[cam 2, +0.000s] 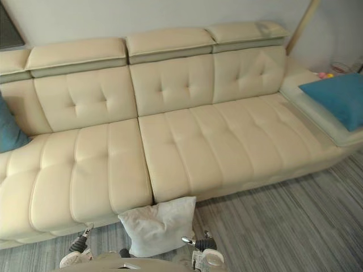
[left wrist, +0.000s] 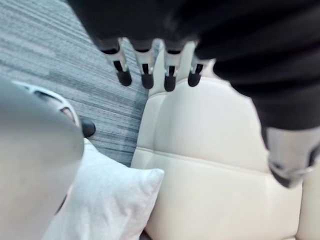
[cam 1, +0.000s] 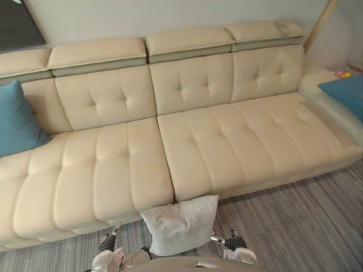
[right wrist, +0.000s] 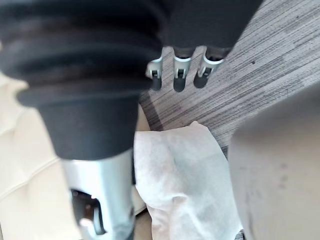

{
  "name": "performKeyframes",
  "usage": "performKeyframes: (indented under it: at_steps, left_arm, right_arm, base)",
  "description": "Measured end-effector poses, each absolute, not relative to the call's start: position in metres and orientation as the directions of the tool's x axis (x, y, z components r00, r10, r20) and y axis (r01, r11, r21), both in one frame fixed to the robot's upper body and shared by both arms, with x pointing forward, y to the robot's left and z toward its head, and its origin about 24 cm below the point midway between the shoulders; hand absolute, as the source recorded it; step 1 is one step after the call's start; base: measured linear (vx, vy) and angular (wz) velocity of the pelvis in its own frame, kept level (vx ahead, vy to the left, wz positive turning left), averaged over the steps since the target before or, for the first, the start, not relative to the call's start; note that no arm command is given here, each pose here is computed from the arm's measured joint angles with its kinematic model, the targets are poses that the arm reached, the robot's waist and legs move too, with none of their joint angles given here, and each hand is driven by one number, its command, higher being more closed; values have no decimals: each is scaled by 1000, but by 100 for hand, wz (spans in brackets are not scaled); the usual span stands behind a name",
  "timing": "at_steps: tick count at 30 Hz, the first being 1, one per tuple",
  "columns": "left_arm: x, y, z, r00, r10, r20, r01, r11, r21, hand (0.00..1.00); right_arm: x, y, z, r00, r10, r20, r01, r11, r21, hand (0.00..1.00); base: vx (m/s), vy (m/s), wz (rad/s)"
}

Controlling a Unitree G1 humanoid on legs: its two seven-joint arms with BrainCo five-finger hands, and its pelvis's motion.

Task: Pick up cushions and gather them together orderly.

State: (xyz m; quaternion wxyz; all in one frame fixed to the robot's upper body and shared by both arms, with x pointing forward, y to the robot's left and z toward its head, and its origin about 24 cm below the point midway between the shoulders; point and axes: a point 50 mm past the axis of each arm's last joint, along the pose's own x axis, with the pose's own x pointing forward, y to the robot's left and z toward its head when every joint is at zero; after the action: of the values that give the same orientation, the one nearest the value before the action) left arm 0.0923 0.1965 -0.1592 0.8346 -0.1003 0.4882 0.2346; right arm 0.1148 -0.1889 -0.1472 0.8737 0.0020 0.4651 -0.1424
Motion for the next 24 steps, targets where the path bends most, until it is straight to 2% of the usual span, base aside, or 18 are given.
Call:
performKeyframes:
  at_steps: [9, 11, 15, 16, 19, 24]
  left_arm:
    - [102, 194, -157, 449, 272, -851, -409, 909, 75, 0]
    - [118, 192, -153, 486, 262, -833, -374, 924, 72, 0]
    - [166, 186, -136, 601, 239, -763, -295, 953, 66, 0]
    - [184, 186, -127, 644, 245, -725, -285, 956, 69, 0]
    - [214, 193, -106, 721, 268, -639, -282, 956, 83, 0]
    - [275, 225, -49, 832, 346, -433, -332, 937, 112, 0]
  right_arm:
    - [114, -190, -147, 524, -254, -813, 257, 957, -134, 0]
    - [126, -194, -143, 547, -272, -791, 251, 955, -155, 0]
    - [186, -197, -113, 696, -285, -659, 212, 958, -191, 0]
    - [210, -201, -95, 755, -308, -579, 232, 951, -204, 0]
    - [252, -217, -50, 850, -358, -386, 267, 925, -269, 0]
    - [295, -239, 7, 879, -445, -170, 386, 875, -293, 0]
  base:
    - [-60, 22, -5]
    - [-48, 28, -1]
    - [-216, 49, -19]
    - [-183, 21, -44]
    - [-240, 28, -41]
    - [-206, -12, 2]
